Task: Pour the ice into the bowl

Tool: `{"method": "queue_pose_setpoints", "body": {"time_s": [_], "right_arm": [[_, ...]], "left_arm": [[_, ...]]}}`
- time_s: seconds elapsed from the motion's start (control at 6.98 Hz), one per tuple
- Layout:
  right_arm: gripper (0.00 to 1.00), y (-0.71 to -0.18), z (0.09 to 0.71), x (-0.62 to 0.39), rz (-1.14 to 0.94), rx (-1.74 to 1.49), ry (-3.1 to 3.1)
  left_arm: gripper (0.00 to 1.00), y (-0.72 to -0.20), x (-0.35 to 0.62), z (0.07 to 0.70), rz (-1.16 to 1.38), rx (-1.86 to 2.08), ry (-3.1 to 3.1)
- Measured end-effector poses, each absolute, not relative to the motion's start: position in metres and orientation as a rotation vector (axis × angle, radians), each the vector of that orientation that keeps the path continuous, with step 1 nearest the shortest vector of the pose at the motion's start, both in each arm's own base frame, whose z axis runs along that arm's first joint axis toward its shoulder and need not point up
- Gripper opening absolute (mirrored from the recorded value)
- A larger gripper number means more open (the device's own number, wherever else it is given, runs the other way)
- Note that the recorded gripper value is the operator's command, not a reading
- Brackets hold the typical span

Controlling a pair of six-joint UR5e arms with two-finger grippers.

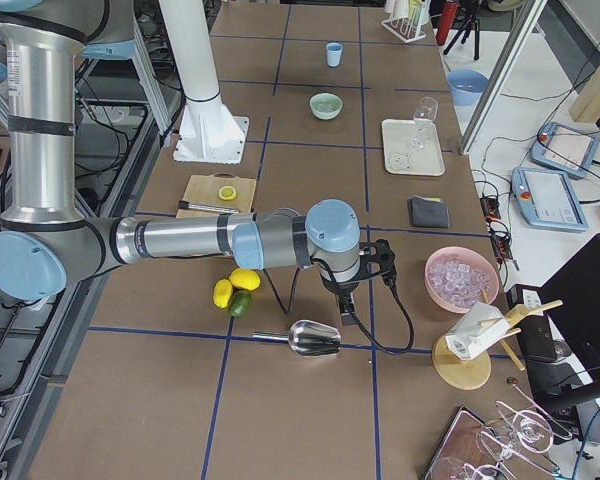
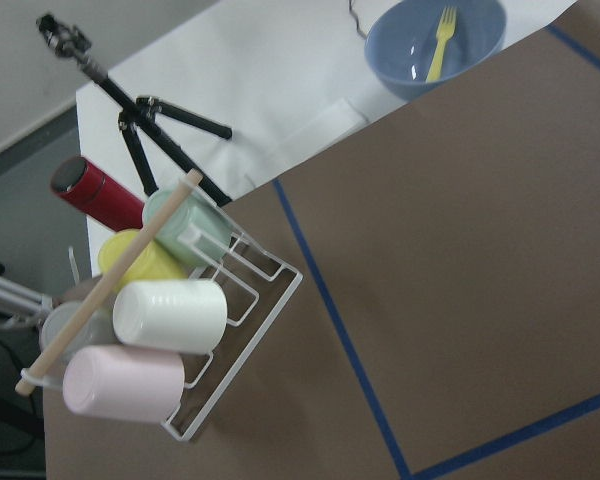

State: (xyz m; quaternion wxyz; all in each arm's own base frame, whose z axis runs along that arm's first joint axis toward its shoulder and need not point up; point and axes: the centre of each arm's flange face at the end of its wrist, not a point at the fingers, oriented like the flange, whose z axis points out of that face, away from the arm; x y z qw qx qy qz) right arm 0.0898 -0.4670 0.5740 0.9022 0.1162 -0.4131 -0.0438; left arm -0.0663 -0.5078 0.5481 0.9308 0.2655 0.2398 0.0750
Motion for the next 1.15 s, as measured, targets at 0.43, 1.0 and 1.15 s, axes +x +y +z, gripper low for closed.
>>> {"method": "queue_pose_setpoints", "body": {"time_s": [0.43, 1.0, 1.15], "right_arm": [[1.0, -0.483, 0.544, 0.066, -0.161, 0.272, -0.882], [1.0, -0.497, 0.494, 0.027, -0.231, 0.323, -0.844], [1.0, -0.503, 0.483, 0.025, -0.237, 0.343, -0.822]], "left_arm": [[1.0, -0.49, -0.073, 0.602, 0.05, 0.142, 0.735], [1.0, -0.456, -0.066, 0.632, 0.013, 0.049, 0.846], [1.0, -0.453, -0.067, 0.635, 0.009, 0.043, 0.845]]}}
